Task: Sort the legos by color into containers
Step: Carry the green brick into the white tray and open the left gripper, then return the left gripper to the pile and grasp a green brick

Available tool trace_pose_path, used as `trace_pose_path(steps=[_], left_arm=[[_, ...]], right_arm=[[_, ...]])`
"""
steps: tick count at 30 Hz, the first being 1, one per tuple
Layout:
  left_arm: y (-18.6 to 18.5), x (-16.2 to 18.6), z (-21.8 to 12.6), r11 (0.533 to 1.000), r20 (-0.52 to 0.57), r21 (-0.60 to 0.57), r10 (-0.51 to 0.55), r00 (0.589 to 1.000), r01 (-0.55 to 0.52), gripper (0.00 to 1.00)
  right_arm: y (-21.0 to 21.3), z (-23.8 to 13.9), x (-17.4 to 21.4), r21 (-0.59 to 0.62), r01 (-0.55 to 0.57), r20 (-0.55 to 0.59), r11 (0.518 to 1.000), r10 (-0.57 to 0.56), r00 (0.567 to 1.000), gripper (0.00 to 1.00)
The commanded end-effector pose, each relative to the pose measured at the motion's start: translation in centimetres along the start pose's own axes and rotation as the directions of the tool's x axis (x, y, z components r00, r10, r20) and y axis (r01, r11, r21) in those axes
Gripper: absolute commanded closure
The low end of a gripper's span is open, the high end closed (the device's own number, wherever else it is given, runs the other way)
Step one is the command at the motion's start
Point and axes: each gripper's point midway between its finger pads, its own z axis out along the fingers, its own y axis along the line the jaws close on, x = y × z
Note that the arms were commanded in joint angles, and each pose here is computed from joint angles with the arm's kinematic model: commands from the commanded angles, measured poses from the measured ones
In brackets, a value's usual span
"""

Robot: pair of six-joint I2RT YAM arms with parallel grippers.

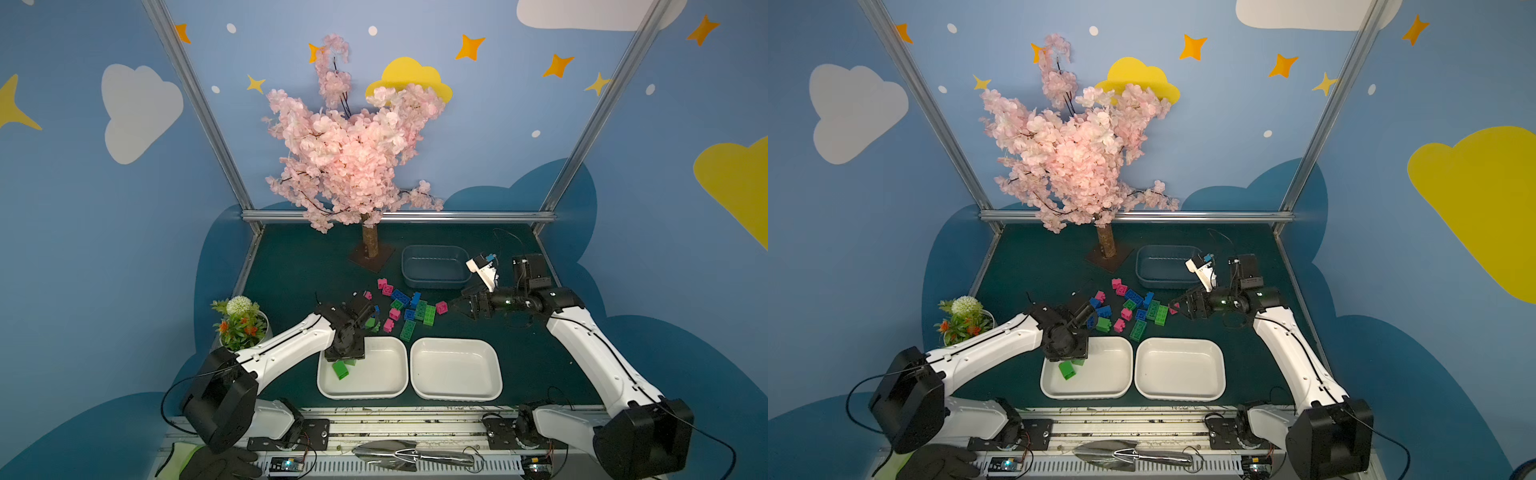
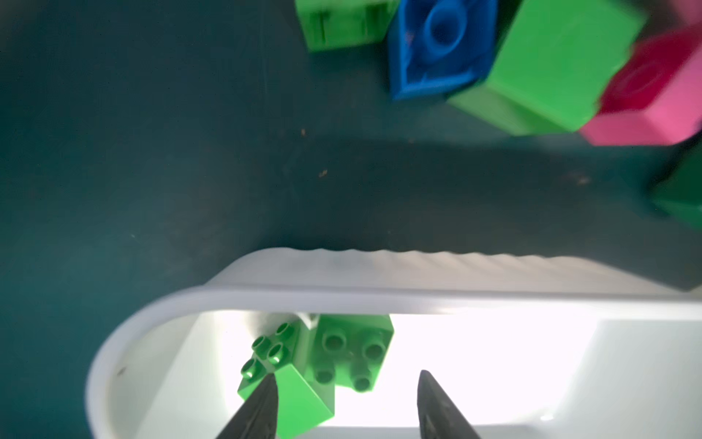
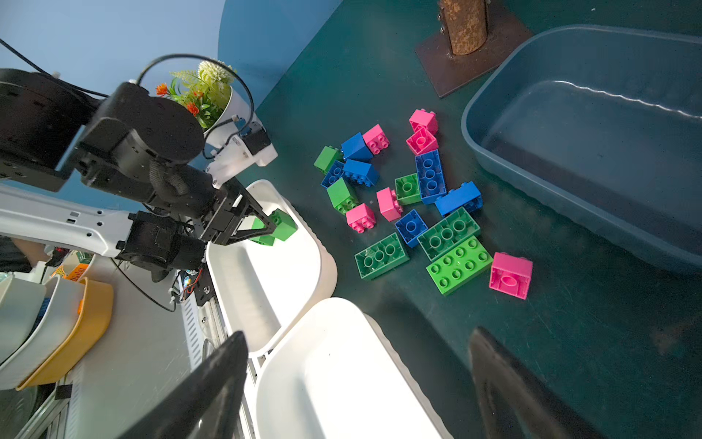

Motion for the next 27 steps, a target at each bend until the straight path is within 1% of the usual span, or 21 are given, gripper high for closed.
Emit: trace_pose_path(steps=[1, 2, 5, 9, 11, 14, 18, 23, 27], left_arm=[[0.2, -1.0, -2.6, 0.999, 0.040, -0.012, 0.032, 0.999, -0.031, 0.37], [0.1, -1.5, -3.2, 1.000, 0.057, -0.010, 0.028, 0.998, -0.028, 0.36], [-0.5, -3.3, -4.8, 0.998, 0.109, 0.019, 0.060, 0.992, -0.062, 0.31], [-0.2, -6.6, -4.8, 0.995, 0.150, 0.050, 0.082, 0.985, -0.090, 0.31], [0.1, -8.0, -3.9, 0.993, 0.137, 0.060, 0.094, 0.986, -0.103, 0.31], [0.8, -9.4, -2.1, 0.993, 0.087, 0.068, 0.092, 0.992, -0.099, 0.32], [0.6, -11.1, -0.1, 0.991, 0.073, 0.091, 0.088, 0.993, -0.094, 0.33], [0.0, -12.1, 2.3, 0.992, 0.051, 0.108, 0.067, 0.996, -0.072, 0.35], [0.7, -12.5, 4.0, 0.996, 0.043, 0.077, 0.049, 0.998, -0.053, 0.39]], right_arm=[[0.7, -0.2, 0.4, -0.015, 0.014, -0.003, 1.000, -0.015, 1.000, 0.10], [0.7, -0.2, 0.3, -0.015, 0.015, -0.002, 1.000, -0.015, 1.000, 0.10], [0.7, -0.2, 0.1, -0.016, 0.020, 0.002, 1.000, -0.020, 1.000, 0.10], [0.5, -0.1, -0.2, -0.016, 0.019, 0.008, 1.000, -0.019, 1.000, 0.10], [0.4, 0.0, -0.4, -0.016, 0.019, 0.012, 1.000, -0.019, 1.000, 0.10], [0.4, -0.1, -0.7, -0.010, 0.024, 0.017, 1.000, -0.024, 1.000, 0.10], [0.3, -0.1, -0.5, -0.002, 0.024, 0.013, 1.000, -0.024, 1.000, 0.10], [0.1, -0.1, -0.3, 0.005, 0.019, 0.011, 1.000, -0.019, 1.000, 0.10], [0.1, -0.1, -0.2, 0.007, 0.016, 0.006, 1.000, -0.016, 1.000, 0.10]])
